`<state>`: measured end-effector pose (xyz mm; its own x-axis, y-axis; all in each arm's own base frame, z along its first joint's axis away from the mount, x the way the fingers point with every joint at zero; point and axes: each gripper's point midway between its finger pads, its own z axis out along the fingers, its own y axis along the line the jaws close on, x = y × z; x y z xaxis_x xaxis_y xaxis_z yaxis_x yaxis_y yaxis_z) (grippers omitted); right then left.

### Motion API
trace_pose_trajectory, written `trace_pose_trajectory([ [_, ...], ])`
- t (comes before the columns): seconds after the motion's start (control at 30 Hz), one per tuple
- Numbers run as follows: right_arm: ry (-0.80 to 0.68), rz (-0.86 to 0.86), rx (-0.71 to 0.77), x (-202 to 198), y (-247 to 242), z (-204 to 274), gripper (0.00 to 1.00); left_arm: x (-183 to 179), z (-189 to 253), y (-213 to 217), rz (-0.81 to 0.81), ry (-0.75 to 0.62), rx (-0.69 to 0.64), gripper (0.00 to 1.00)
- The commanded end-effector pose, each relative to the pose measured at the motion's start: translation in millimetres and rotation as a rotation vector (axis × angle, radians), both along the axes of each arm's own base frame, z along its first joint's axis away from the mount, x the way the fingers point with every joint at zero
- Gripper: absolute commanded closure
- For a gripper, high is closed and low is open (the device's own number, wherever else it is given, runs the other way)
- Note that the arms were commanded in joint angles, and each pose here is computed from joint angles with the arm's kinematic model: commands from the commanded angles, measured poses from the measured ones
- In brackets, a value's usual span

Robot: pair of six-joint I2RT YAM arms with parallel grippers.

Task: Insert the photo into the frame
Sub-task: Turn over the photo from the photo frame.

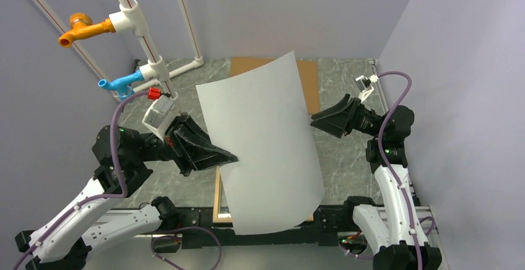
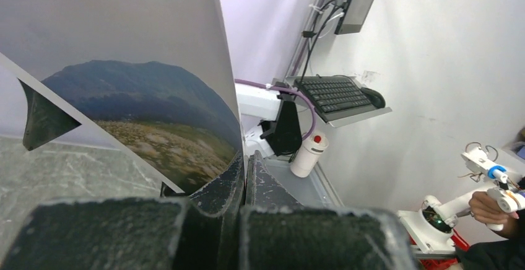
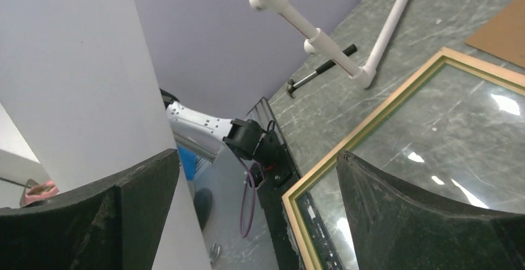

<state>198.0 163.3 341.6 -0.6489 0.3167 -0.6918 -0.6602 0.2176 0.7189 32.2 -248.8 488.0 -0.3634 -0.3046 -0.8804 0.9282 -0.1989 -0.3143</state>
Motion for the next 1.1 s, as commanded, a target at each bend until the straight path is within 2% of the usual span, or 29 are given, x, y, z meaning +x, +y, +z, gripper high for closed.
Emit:
trace_pose_trajectory([
  [0.0,-0.123,0.082,0.000,-22.5,3.6,27.1,0.01,-22.6,28.1,17.6,-0.053,-0.098,-0.099,1.00],
  [0.2,-0.176,0.170,0.091,-54.2,7.0,53.4,0.01,-10.1,13.9,9.6,-0.013,-0.066,-0.065,1.00],
  [0.3,-0.258,0.234,0.130,-77.2,7.8,68.8,0.01,0.7,3.1,4.5,0.028,-0.043,-0.046,1.00],
  [0.63,-0.218,0.244,0.108,-77.6,8.6,69.4,0.01,26.0,-21.9,-2.6,0.139,0.026,0.003,1.00],
  [0.73,-0.195,0.228,0.095,-74.3,8.6,69.0,0.06,37.8,-28.9,2.0,0.223,0.059,0.021,1.00],
  [0.9,-0.171,0.183,0.065,-66.3,8.5,65.2,0.21,62.7,-43.1,17.7,0.405,0.135,0.030,1.00],
  [1.07,-0.185,0.134,0.007,-60.1,8.0,62.4,0.23,79.1,-57.0,29.7,0.522,0.198,0.042,1.00],
])
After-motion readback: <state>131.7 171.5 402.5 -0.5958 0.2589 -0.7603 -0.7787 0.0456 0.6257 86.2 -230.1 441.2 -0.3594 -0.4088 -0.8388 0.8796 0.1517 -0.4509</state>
